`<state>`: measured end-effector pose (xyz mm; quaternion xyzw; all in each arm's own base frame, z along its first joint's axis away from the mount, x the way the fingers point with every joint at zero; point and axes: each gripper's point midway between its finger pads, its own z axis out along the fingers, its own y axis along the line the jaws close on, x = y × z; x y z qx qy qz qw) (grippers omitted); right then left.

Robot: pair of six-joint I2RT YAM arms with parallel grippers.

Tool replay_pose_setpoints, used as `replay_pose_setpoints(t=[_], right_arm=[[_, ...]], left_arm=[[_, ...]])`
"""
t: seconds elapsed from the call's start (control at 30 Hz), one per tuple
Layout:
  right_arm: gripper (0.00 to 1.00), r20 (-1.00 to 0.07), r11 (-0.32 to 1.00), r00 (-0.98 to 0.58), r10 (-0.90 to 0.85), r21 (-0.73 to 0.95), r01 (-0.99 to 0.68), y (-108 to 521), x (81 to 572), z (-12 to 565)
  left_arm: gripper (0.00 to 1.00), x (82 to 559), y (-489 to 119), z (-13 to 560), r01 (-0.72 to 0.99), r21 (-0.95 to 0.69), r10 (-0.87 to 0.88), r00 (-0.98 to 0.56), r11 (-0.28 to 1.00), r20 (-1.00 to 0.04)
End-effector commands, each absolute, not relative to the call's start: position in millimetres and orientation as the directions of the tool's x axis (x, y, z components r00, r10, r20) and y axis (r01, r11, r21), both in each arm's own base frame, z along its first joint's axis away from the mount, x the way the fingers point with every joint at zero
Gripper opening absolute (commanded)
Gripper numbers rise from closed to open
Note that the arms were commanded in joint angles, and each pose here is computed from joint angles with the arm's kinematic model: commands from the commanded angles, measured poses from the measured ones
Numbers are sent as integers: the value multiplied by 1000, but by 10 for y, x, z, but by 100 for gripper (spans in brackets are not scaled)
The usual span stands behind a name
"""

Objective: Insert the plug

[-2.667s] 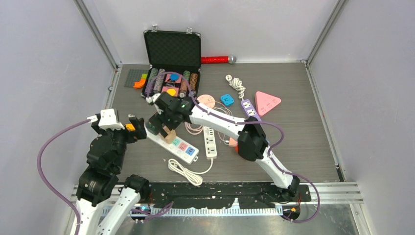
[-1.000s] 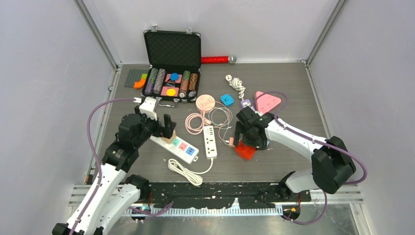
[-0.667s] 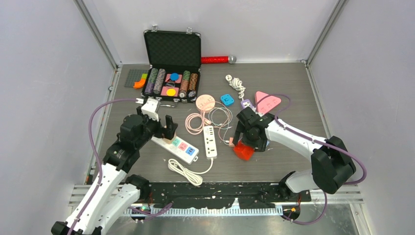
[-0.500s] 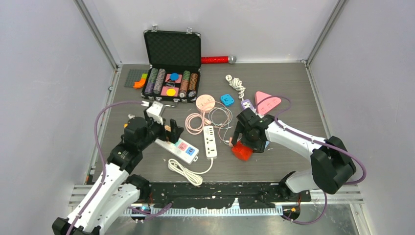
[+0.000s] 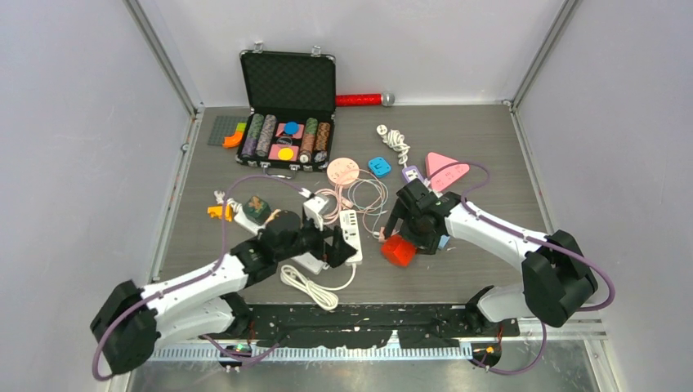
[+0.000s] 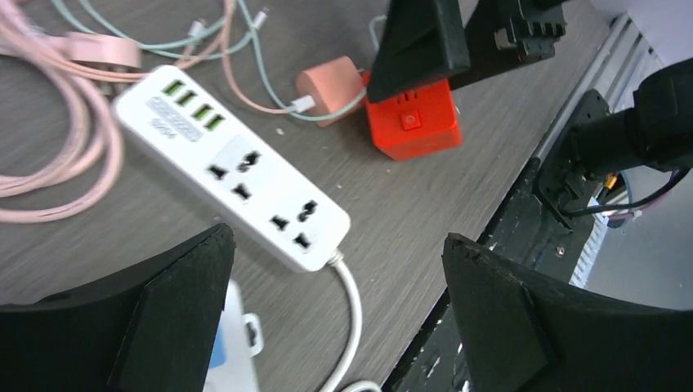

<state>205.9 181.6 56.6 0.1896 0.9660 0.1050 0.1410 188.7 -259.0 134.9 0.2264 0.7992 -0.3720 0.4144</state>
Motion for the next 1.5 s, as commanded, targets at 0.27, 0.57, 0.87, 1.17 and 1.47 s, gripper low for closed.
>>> replay_pose_setpoints(t=[0.27, 0.57, 0.87, 1.17, 1.47], right_arm=[[95, -282, 818, -786, 551, 370, 441, 1799, 2281, 902], [95, -344, 843, -774, 531, 309, 441, 1474, 2343, 927], [95, -367, 879, -804, 468, 284, 382, 1320, 2265, 916], [95, -383, 872, -789, 481, 301, 386, 1231, 2266, 949], [96, -428, 883, -777, 461, 311, 353, 1170, 2281, 1002]], left_arm=[[99, 1865, -3656, 1413, 709, -401, -31, -473, 580, -881], [100, 1981, -4082, 1196, 568, -537, -148, -589, 623, -794], [100, 1996, -4274, 1061, 553, -538, -108, -626, 636, -772], [96, 1903, -4418, 758, 517, -500, -37, -668, 695, -743], [75, 1863, -4465, 639, 498, -485, -10, -690, 719, -724]])
